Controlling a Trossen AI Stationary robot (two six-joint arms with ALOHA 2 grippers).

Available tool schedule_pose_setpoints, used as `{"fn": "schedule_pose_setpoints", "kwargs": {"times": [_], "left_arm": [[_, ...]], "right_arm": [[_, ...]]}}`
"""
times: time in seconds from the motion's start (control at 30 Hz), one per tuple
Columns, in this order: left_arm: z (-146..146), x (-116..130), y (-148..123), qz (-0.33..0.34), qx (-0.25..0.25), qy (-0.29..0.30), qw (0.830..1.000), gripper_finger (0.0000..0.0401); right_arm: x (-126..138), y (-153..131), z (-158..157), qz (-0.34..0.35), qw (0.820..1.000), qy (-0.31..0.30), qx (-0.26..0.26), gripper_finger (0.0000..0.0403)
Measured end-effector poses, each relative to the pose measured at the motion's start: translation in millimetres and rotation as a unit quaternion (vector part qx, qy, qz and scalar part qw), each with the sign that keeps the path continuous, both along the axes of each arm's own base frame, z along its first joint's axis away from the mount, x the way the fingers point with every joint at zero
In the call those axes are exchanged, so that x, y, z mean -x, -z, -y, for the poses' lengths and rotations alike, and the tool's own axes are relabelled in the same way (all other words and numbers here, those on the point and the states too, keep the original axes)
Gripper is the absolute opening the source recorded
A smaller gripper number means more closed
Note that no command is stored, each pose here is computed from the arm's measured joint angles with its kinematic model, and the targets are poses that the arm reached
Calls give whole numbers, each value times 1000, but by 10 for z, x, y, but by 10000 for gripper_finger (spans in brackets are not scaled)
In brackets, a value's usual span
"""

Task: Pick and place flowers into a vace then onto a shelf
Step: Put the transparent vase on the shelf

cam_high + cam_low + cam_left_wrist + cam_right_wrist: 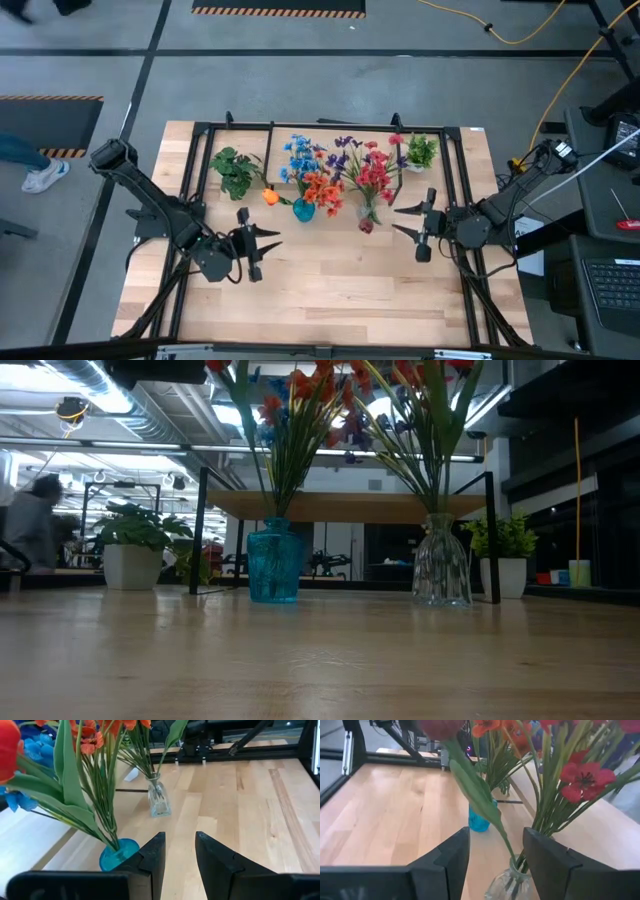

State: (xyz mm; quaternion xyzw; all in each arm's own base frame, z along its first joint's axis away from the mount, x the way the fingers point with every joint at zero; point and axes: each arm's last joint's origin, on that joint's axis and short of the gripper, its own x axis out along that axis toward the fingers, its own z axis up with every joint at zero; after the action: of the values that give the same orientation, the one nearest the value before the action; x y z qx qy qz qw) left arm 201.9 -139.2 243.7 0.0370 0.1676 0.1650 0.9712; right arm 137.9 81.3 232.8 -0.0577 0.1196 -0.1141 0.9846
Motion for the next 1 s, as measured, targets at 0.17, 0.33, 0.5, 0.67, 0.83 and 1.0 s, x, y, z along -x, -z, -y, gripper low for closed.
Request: {"fn": "schedule_pose_setpoints", "kwargs": {"times": [0.17, 0.33, 0.5, 0.67, 0.83, 1.0], "left_arm": [[1, -1, 2, 3, 10, -4, 1000, 100], [-8, -7, 2, 2, 7, -5, 1000, 100], [-21, -16, 3, 3, 9, -8, 1000, 100], [-20, -16, 3, 3, 10, -9, 1000, 100], [-20, -17, 4, 2, 6, -7, 1000, 100], [-20, -17, 4, 2, 6, -7, 1000, 100]], "right_arm": [[7, 66, 1, -15, 999, 8, -45, 185], [-31, 193, -32, -41, 998, 10, -40, 185], [-82, 277, -73, -60, 997, 14, -39, 185], [-133, 383, -113, -74, 995, 31, -61, 185], [-170, 570, -111, -79, 993, 59, -63, 185], [-181, 764, -27, -31, 994, 86, -58, 185]]}}
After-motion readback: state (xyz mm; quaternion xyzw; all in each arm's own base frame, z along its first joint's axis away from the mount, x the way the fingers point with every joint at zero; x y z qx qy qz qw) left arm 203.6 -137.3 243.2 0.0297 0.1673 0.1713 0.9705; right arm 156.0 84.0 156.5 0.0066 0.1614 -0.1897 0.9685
